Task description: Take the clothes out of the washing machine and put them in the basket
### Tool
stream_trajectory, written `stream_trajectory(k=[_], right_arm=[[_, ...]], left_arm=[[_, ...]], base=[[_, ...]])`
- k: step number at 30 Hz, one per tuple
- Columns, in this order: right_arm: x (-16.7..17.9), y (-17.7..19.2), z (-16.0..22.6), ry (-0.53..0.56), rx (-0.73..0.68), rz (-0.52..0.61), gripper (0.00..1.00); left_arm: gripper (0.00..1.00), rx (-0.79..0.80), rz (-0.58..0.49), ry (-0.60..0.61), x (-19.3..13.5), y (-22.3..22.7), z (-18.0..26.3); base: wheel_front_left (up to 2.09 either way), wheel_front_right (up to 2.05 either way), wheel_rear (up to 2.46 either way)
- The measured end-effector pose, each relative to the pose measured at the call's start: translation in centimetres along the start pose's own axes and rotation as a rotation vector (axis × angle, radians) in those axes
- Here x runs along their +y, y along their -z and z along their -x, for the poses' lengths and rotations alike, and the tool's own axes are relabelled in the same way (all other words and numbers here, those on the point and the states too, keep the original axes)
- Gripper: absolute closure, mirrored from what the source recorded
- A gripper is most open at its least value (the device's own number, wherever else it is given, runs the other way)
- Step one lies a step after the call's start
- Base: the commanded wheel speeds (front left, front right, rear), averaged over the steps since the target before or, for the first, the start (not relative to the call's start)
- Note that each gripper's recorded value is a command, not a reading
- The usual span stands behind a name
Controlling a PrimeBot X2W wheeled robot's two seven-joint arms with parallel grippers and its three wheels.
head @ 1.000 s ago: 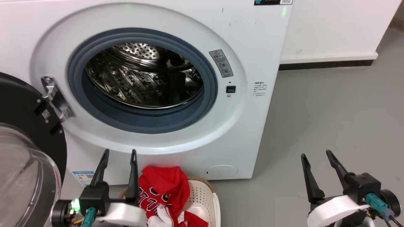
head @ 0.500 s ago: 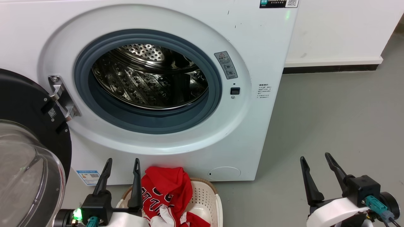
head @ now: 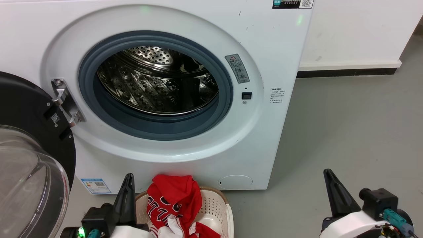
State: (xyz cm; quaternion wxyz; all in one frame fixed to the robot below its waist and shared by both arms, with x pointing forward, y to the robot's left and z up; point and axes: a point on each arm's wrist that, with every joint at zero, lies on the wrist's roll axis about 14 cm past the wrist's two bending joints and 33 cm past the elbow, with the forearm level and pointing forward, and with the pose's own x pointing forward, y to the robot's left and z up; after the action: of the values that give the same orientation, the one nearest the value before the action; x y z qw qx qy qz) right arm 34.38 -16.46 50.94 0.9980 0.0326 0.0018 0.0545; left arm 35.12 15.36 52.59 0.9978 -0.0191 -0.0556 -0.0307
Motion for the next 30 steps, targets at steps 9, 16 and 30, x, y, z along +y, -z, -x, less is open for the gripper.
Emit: stream_trajectory(k=[9,16,30], right_arm=[[-0.6,0.6,-0.1,0.024,0.011,-0.216,1.0],[-1.0,0.4,-0.5,0.036,0.001,-0.343,1.0],[-1.7,0.6,-1.0,0.06,-0.003,-0.571,1.0]], left_arm=[[1.0,0.062,0.21,-0.043,1.0,1.3,-0.1],[1.0,0.082,0.339,-0.068,1.5,1.7,-0.4],[1.0,0.107,0.572,-0.099,2.3,2.2,-1.0]], base=[[0.0,0.0,0.0],[0.0,0.0,0.0],[0.0,0.0,0.0]])
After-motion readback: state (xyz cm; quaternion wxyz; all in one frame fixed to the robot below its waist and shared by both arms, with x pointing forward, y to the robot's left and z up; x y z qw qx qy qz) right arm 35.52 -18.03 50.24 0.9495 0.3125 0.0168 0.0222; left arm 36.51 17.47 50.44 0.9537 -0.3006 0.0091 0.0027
